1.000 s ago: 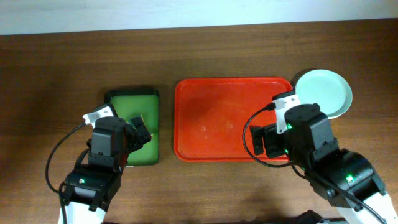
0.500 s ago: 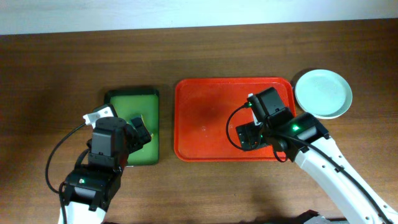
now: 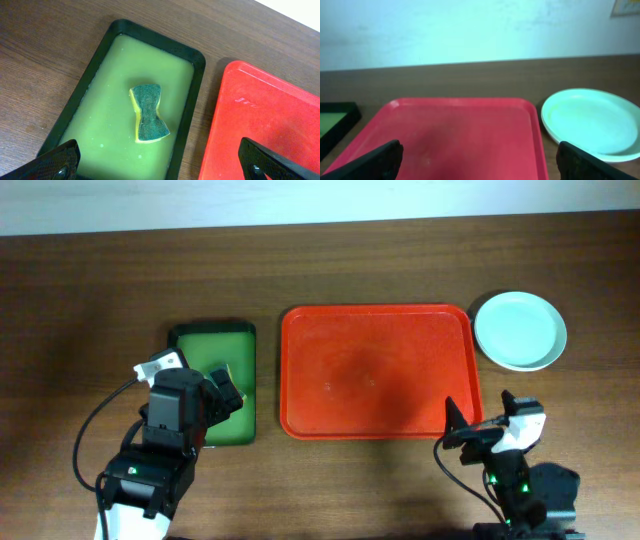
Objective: Clean dirty plates on tray and stack at the side
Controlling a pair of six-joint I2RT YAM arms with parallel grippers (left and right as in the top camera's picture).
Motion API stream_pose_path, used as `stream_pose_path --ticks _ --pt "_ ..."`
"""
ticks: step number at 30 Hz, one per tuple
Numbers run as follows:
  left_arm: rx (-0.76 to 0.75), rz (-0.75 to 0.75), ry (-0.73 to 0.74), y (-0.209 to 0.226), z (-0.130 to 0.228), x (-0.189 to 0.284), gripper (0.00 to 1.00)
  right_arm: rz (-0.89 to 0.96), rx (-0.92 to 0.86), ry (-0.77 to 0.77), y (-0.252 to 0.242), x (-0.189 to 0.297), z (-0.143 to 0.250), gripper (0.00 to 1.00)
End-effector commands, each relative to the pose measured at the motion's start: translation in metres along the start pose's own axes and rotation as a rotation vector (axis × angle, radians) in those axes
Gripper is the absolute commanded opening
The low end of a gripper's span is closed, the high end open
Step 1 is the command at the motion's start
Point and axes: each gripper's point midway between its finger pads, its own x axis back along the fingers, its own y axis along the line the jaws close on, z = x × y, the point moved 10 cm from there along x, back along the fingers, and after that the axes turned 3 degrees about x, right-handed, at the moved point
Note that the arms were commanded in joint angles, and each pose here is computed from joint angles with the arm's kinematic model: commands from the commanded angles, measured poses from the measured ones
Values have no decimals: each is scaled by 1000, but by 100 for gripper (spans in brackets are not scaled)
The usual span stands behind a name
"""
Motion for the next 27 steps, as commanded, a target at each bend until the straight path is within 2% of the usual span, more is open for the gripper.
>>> stream_pose_path --ticks 1,6,9,14,16,18,21,27 --pt "8 -5 -2 1 1 0 99 -7 22 -67 -1 -1 7 98" --pt "8 -5 -2 1 1 0 99 -10 43 -195 -4 -14 26 98" --pt "8 -5 -2 1 1 0 99 -7 45 -215 -2 -17 31 99" --pt "8 -5 -2 1 1 0 99 27 37 -221 5 -18 31 99" --pt "8 -5 -2 1 1 0 99 26 48 -321 6 -14 17 99" --pt "8 -5 -2 1 1 0 99 22 68 -356 6 -12 12 99" --pt "8 -5 -2 1 1 0 99 32 66 -236 5 -17 29 99" --pt "8 -5 -2 1 1 0 100 68 57 -96 -2 -21 49 99"
